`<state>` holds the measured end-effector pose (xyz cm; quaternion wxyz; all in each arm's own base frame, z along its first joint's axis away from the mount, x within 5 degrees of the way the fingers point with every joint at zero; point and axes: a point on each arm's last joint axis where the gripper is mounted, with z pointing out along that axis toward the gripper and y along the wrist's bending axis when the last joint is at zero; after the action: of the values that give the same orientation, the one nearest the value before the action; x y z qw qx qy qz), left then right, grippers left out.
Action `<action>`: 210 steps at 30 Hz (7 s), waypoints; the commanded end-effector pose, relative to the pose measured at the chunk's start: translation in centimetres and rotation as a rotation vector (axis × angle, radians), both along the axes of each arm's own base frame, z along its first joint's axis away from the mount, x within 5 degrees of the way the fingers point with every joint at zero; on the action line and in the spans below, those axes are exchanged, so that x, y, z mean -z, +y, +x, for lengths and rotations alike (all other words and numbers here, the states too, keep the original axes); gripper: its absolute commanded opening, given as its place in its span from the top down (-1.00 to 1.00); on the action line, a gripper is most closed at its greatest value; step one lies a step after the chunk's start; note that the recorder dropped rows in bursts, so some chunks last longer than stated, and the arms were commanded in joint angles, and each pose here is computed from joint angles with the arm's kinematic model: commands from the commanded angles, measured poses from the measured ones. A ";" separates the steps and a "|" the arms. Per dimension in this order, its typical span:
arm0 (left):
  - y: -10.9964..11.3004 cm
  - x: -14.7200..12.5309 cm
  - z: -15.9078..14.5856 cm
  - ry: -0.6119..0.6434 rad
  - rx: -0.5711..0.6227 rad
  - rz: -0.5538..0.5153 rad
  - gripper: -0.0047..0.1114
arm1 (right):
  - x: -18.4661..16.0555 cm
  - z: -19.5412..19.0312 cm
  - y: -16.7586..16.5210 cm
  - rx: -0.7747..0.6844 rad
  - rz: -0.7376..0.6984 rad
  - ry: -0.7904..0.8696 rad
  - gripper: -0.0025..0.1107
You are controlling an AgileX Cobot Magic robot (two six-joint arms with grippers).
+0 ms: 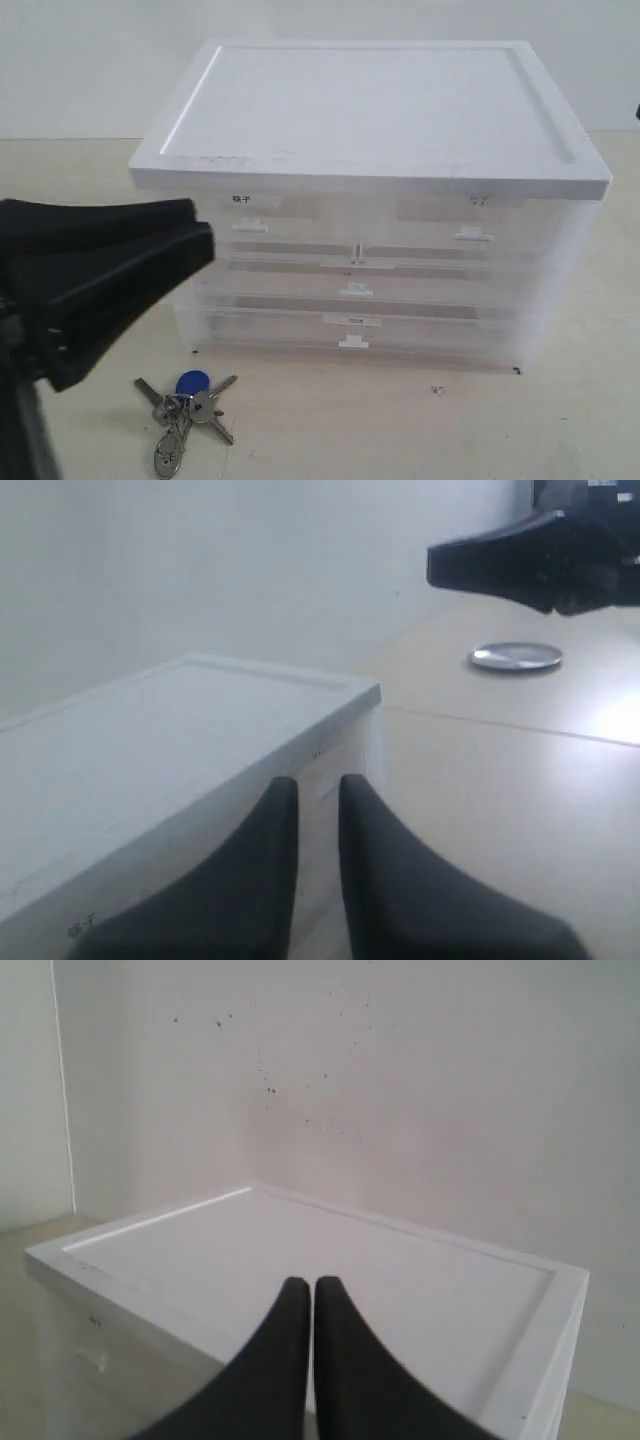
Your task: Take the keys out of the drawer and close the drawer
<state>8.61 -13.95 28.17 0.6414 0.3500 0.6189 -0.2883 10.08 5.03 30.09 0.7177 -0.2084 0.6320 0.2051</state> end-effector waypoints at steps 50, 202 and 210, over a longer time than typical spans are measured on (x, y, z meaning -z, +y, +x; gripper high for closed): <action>-6.1 18.4 10.2 0.850 -0.368 0.544 0.84 | 1.0 -3.8 0.2 -0.022 0.021 -0.014 0.96; 11.9 7.6 -3.4 0.084 -0.573 -0.130 0.84 | 0.6 -4.9 1.4 -0.208 0.051 0.007 0.96; 13.5 8.8 -3.1 0.142 -0.851 -0.003 0.84 | 0.6 -5.0 1.5 -0.214 0.051 0.006 0.96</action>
<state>5.57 -0.62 19.61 0.6666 0.0492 0.7429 -0.0355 5.19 6.51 29.24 0.6912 -0.2569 0.6074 0.2954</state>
